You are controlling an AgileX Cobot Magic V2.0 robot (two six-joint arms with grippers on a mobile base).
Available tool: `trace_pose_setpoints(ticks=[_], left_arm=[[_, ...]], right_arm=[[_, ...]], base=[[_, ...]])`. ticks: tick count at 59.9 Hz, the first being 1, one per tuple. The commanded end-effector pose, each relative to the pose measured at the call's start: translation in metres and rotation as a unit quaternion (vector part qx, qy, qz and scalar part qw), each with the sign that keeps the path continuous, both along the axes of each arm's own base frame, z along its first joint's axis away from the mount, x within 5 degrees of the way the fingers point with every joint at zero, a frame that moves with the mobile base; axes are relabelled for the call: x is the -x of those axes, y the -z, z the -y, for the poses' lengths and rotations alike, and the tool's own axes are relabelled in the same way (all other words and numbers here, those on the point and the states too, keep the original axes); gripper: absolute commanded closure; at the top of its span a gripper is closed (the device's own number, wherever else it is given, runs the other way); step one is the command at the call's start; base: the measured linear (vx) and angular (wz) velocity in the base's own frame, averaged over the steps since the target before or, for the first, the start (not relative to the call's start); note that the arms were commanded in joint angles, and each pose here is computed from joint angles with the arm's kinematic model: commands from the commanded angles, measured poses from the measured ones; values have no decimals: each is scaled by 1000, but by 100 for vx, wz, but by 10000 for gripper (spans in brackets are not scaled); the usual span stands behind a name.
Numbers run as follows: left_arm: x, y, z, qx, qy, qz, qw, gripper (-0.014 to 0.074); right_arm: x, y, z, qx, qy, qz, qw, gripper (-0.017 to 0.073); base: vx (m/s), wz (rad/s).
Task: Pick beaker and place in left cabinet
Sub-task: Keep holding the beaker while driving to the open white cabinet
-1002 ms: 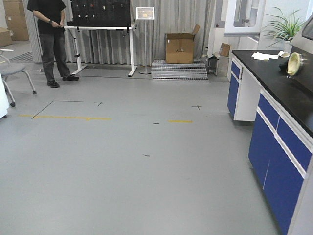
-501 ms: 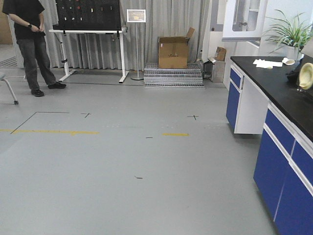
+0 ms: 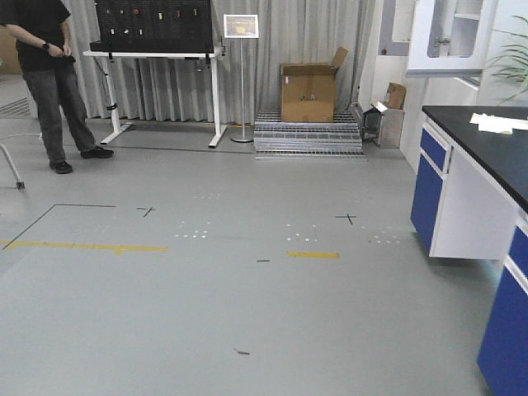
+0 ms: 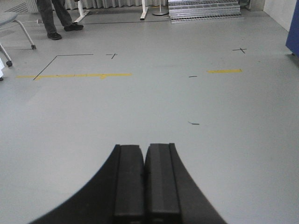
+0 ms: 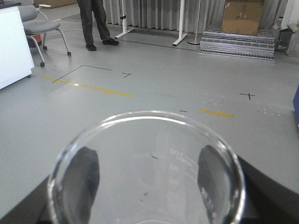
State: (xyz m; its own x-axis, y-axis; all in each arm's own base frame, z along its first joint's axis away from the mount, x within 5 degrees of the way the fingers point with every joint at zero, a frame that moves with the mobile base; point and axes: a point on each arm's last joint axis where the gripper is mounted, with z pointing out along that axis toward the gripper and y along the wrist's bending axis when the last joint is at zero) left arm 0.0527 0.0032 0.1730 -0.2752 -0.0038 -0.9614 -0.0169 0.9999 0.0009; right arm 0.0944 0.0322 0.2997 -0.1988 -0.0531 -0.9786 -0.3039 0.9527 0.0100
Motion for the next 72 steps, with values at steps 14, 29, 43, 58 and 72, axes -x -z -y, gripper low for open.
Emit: trace_pose_setpoints(ticks=[14,29,43,58,72], left_arm=[[-1,-12,1,2,9,50,999,590],[-1,-12,1,2,9,50,999,590],[-1,-12,1,2,9,50,999,590],[-1,-12,1,2,9,50,999,590],[-1,-12,1,2,9,50,999,590]], right_arm=[[0,-16,-3,-11,-16,44,999,563],[0,-16,-3,-11,-16,44,999,563],[0,-16,-3,-11,-16,44,999,563],[0,-16,-3,-11,-16,44,999,563],[0,-16,-3,-11,-16,44,999,563]], base=[[64,-1],[68,-3],[68,0],[65,16],[65,26]])
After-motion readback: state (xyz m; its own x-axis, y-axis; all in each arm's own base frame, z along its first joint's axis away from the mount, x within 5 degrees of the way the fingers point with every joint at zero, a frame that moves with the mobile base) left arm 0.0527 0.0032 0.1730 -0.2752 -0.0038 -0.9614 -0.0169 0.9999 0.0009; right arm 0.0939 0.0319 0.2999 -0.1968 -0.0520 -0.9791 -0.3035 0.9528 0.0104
